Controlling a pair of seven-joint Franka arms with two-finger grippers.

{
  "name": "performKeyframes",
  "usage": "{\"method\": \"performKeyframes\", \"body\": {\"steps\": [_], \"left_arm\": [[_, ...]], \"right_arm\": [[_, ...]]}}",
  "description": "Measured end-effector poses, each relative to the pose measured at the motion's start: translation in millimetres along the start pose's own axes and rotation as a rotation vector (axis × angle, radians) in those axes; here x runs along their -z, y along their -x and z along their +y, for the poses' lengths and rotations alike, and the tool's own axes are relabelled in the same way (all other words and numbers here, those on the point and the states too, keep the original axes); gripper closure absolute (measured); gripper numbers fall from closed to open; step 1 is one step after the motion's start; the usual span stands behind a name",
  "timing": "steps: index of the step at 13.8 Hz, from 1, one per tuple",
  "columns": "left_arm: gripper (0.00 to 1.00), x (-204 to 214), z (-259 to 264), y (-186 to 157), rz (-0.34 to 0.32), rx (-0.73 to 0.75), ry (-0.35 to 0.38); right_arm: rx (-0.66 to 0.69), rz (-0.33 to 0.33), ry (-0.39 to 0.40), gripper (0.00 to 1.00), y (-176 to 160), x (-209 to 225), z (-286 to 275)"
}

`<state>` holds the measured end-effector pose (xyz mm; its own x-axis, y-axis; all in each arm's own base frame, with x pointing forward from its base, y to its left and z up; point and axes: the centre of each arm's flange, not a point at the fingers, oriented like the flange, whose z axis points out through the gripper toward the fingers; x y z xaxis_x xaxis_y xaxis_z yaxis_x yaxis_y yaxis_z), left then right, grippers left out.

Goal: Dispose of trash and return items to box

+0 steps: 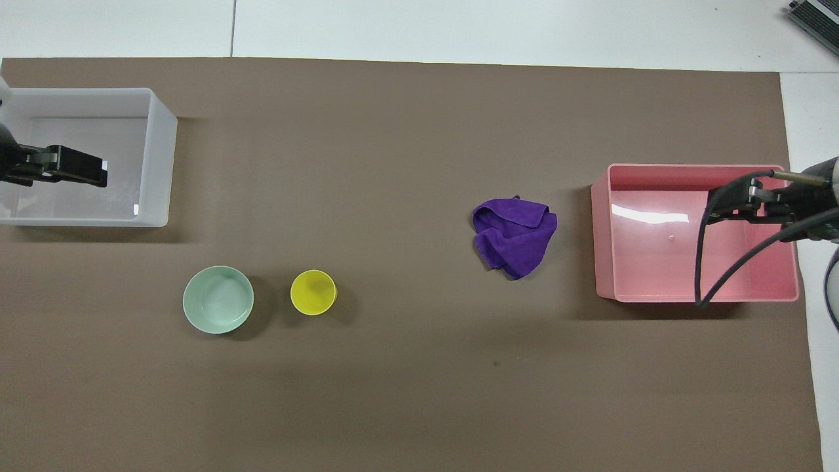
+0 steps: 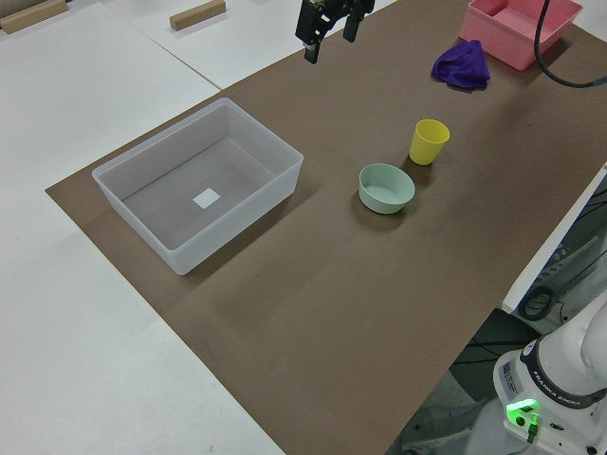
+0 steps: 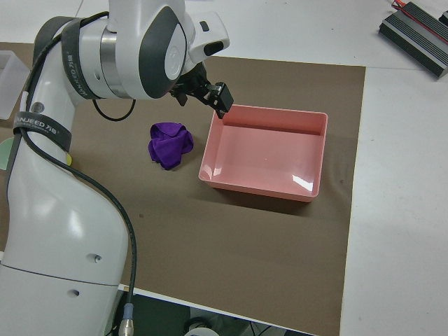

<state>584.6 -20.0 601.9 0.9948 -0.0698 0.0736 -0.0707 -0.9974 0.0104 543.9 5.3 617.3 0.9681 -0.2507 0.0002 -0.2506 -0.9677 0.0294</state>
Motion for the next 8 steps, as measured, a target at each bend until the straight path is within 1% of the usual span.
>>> {"method": "performKeyframes", "body": {"steps": [2, 3, 6, 8], "left_arm": [[0.00, -3, 0, 1, -0.012, 0.001, 0.001], [0.00, -6, 0, 2, -0.027, 0.001, 0.002], [0.00, -31, 3, 12, -0.133, -0.003, 0.006], [0.00, -50, 8, 20, -0.190, -0.012, 0.009]], "right_arm": [[0.004, 0.005, -0.002, 0.00, 0, 0, -2], [0.008, 0.020, -0.006, 0.00, -2, 0, -5], [0.030, 0.069, -0.022, 0.00, -9, -16, -20], [0.064, 0.102, -0.037, 0.00, -15, -44, -46]]}}
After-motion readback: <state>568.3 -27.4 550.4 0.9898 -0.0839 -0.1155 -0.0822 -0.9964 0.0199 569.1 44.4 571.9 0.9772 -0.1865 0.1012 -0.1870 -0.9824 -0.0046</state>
